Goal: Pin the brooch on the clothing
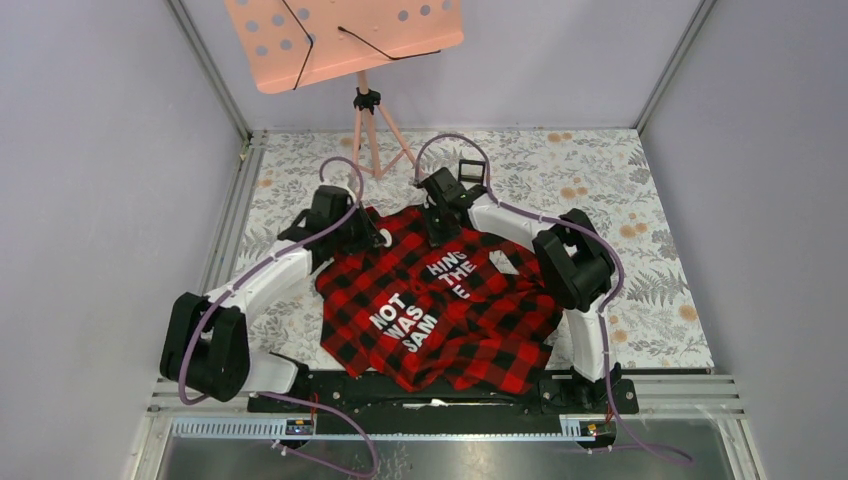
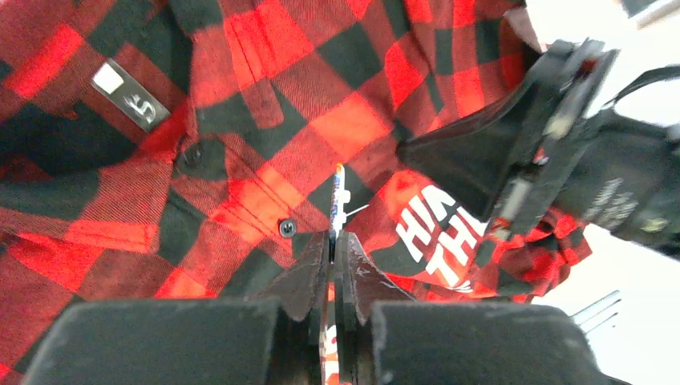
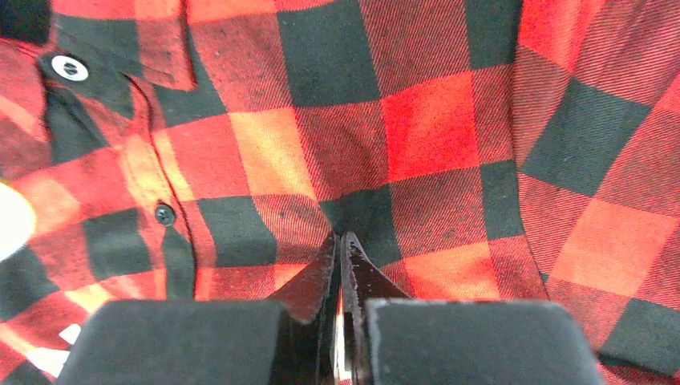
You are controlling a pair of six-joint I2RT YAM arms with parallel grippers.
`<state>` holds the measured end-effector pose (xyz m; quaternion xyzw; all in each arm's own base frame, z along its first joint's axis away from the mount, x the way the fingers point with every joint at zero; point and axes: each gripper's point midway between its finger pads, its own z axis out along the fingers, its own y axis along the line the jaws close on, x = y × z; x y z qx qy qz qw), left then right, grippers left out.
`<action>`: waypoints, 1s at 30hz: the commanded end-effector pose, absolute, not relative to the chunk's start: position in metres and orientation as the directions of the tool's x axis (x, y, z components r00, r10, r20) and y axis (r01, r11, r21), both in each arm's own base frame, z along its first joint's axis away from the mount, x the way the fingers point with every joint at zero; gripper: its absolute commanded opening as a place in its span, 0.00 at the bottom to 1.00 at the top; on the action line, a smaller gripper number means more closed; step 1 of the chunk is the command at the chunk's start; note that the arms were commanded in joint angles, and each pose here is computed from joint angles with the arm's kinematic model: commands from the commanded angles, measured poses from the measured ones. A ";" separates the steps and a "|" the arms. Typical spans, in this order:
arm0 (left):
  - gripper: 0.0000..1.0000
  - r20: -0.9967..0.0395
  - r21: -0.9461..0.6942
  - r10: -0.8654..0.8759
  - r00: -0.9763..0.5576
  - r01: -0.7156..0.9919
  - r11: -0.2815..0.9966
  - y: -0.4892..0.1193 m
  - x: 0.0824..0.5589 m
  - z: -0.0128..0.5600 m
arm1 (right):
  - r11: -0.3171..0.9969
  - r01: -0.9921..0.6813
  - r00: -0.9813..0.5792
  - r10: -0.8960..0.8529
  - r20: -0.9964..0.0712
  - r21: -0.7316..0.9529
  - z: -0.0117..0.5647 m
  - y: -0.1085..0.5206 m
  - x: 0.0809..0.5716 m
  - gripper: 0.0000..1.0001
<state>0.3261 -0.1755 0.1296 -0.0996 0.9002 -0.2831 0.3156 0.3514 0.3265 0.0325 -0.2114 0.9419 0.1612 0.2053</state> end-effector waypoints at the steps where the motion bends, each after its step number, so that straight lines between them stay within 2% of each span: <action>1: 0.00 -0.592 -0.564 -0.410 -0.694 -0.008 0.826 -0.190 0.340 0.137 | 0.846 -0.447 -0.816 -0.253 -0.520 0.290 0.070 0.333 0.361 0.00; 19: 0.00 -0.549 -0.493 -0.342 -0.763 -0.035 0.869 -0.234 0.331 0.072 | 0.829 -0.399 -0.842 -0.163 -0.514 0.391 0.082 0.337 0.351 0.00; 30: 0.00 -0.540 -0.491 -0.336 -0.772 -0.036 0.870 -0.243 0.338 0.068 | 0.765 -0.439 -0.849 -0.182 -0.496 0.472 0.089 0.350 0.339 0.00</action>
